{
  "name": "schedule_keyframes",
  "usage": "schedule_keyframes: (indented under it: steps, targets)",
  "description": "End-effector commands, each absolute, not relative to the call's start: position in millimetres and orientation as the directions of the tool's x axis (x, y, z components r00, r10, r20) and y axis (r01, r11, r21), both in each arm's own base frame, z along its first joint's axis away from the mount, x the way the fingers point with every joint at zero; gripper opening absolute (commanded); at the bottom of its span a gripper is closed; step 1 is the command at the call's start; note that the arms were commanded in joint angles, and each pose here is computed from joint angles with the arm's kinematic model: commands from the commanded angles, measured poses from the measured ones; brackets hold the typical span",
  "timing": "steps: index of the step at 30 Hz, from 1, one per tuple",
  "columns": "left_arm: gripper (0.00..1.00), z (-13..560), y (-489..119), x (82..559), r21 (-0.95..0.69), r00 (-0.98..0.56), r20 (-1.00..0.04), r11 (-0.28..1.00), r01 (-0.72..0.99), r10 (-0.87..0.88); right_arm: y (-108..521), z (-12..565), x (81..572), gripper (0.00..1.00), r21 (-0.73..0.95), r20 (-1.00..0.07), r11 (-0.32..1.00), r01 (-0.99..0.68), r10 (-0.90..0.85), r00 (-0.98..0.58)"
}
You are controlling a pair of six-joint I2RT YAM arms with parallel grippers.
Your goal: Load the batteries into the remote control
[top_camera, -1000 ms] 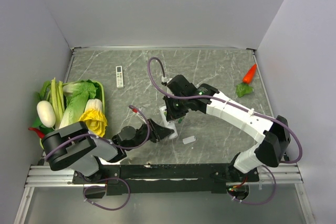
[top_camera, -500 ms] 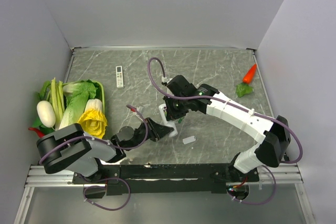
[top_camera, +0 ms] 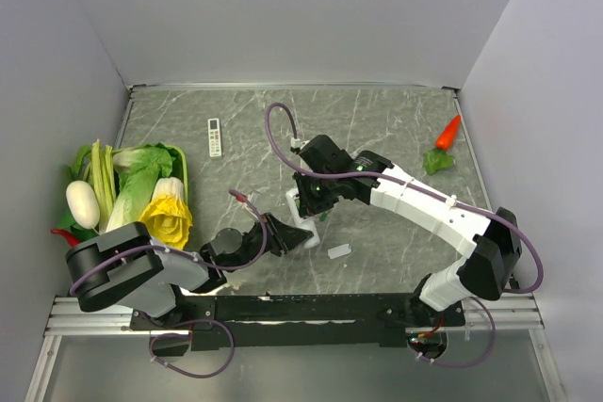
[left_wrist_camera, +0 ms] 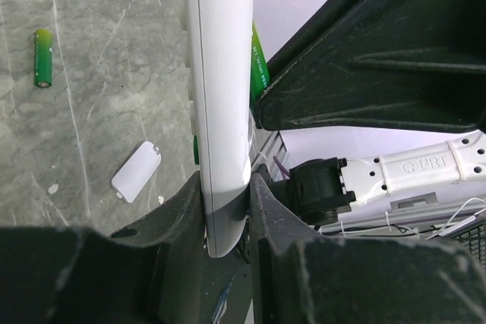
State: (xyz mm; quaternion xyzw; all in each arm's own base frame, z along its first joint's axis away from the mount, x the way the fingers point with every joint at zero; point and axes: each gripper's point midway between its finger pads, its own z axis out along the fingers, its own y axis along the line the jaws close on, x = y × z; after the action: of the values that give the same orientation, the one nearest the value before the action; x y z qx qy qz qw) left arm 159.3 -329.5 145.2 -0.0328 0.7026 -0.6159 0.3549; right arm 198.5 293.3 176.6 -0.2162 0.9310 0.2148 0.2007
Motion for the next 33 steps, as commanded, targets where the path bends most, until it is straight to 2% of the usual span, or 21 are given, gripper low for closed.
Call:
schedule_keyframes:
  steps: [1, 6, 15, 23, 33]
  targets:
    - [0.02, 254, -330, 145, -0.802, -0.662, -0.444, -0.060, 0.594, -0.604, 303, 186, 209, 0.10, 0.326, -0.513, 0.815, -0.479, -0.273, -0.814]
    - [0.02, 258, -325, 145, -0.810, -0.666, -0.413, -0.084, 0.580, -0.621, 304, 182, 205, 0.15, 0.333, -0.494, 0.809, -0.484, -0.287, -0.821]
    - [0.02, 261, -321, 146, -0.821, -0.672, -0.373, -0.110, 0.560, -0.640, 304, 193, 201, 0.30, 0.348, -0.507, 0.792, -0.502, -0.292, -0.811]
    - [0.02, 259, -317, 148, -0.838, -0.683, -0.336, -0.126, 0.531, -0.649, 300, 195, 199, 0.35, 0.344, -0.506, 0.794, -0.501, -0.292, -0.811]
    - [0.02, 261, -310, 146, -0.850, -0.712, -0.243, -0.209, 0.484, -0.659, 302, 227, 197, 0.49, 0.363, -0.573, 0.759, -0.541, -0.276, -0.772]
